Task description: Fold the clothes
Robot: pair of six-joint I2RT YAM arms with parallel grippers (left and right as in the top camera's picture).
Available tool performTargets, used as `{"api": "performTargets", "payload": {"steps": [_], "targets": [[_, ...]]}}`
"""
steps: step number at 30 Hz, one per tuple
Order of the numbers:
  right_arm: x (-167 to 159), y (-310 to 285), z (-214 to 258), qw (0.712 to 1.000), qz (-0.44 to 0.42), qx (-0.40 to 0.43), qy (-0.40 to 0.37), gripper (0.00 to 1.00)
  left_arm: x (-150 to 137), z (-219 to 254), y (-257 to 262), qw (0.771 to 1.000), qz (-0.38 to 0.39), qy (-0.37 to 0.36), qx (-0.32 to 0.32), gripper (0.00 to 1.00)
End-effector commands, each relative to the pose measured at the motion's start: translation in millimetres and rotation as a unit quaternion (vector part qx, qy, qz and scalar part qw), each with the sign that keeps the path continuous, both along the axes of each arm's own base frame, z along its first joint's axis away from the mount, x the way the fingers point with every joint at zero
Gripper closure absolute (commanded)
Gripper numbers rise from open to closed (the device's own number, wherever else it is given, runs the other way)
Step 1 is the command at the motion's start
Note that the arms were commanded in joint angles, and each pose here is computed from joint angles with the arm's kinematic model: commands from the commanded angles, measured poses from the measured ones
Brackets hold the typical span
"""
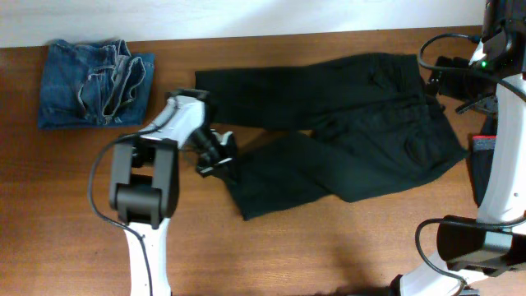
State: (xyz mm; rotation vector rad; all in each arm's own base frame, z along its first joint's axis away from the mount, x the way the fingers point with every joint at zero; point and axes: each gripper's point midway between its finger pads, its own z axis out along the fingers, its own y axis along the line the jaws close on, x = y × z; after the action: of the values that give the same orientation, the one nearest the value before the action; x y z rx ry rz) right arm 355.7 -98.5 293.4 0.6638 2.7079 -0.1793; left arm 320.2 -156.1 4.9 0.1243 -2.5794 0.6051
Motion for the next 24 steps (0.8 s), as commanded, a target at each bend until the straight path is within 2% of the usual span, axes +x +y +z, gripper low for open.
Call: {"api": "performTargets", "payload": {"steps": [1, 5, 14, 19, 24], "targets": [[-2.6, 2.8, 4.9, 1.000, 0.006, 0.000, -0.007, 0.01, -3.4, -39.5, 77.2, 0.991, -0.006, 0.020, 0.132, 1.00], [-2.2, 2.7, 4.8, 1.000, 0.006, 0.000, -0.007, 0.01, -12.7, -32.3, 94.8, 0.990, 0.008, 0.052, 0.131, 0.99], [3.8, 3.7, -1.0, 1.000, 0.008, 0.006, -0.005, 0.01, -31.0, -14.5, 85.2, 0.990, -0.043, 0.074, 0.116, 1.00], [6.8, 8.1, -20.7, 0.999, 0.014, 0.026, 0.021, 0.01, -31.7, 8.2, 75.3, 0.990, -0.070, 0.049, 0.112, 1.00], [7.0, 9.8, -47.6, 0.998, 0.015, 0.037, 0.051, 0.01, -25.7, 48.9, 75.8, 0.985, -0.096, -0.022, 0.140, 1.00]]}}
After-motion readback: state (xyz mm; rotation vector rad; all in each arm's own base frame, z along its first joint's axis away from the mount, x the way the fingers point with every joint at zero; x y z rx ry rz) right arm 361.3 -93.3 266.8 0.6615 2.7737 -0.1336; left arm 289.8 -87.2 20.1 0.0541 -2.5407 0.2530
